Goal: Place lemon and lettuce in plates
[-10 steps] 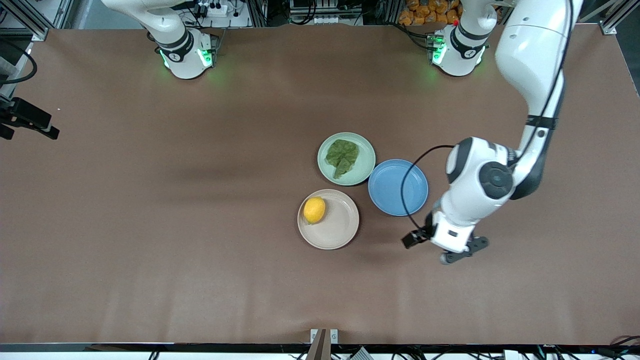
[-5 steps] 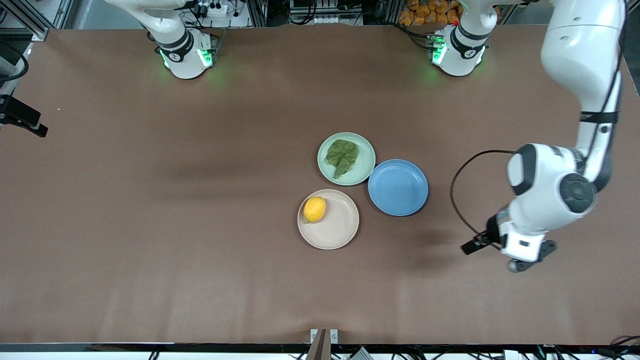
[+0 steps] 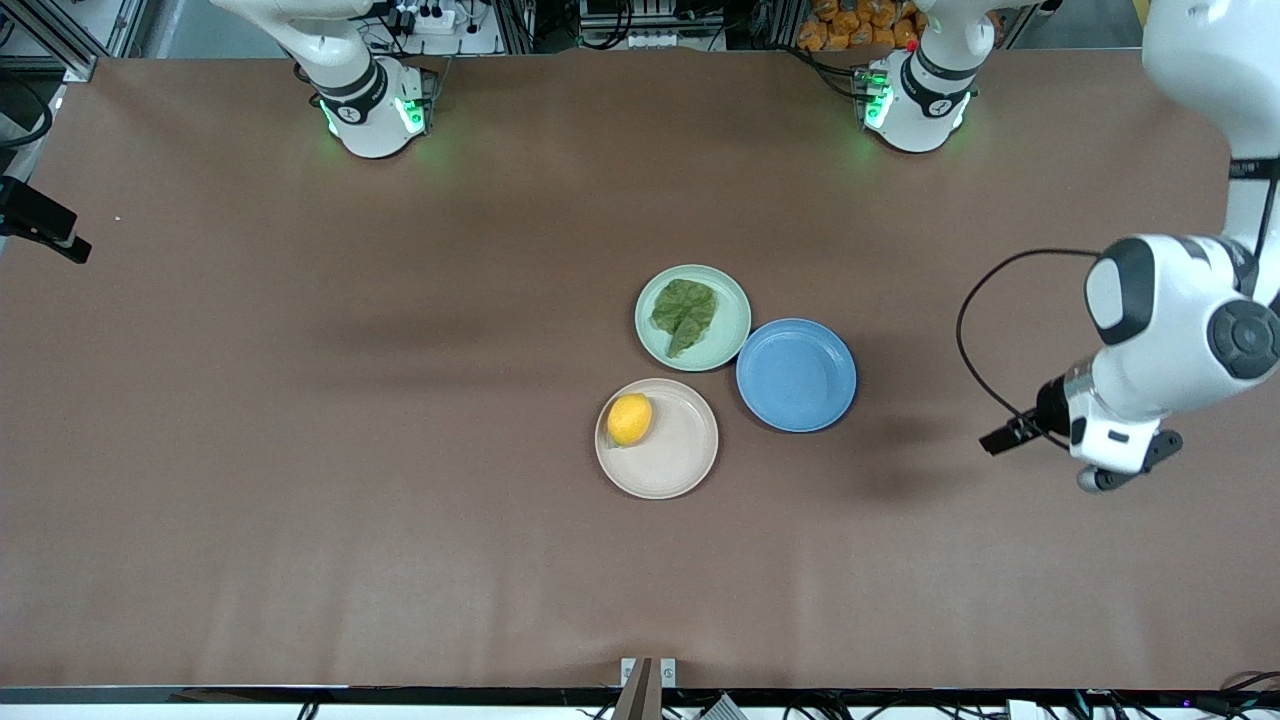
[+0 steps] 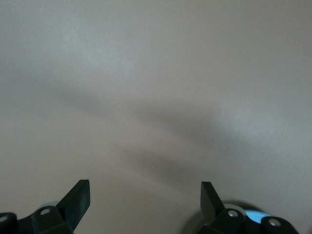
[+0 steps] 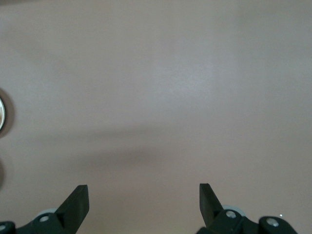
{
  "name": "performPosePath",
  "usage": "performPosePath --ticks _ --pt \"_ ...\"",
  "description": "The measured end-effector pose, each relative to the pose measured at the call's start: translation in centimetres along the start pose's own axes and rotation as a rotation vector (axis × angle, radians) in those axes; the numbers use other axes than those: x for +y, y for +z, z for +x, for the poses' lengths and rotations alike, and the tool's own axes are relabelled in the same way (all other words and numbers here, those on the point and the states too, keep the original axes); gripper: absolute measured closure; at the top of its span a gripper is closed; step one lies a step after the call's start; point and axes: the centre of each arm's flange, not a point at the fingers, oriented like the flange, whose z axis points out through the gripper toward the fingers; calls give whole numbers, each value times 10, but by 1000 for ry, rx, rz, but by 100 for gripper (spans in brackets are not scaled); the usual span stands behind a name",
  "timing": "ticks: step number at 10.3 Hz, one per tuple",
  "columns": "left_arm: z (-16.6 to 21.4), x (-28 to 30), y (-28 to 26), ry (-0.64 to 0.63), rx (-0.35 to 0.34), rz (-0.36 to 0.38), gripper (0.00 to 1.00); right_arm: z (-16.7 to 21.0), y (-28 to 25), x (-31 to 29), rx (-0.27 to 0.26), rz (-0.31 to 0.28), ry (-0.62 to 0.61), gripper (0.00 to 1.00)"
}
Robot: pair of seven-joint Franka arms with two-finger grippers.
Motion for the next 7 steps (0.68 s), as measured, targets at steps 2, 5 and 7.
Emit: performPosePath --ticks 2,5,7 --pt "-32 -7 -22 15 14 15 0 0 0 -9 1 1 -14 0" --pt "-57 3 -66 127 75 12 0 1 2 -11 -2 1 -18 0" --pt "-74 6 -116 230 132 3 0 1 3 -11 -5 1 -18 0"
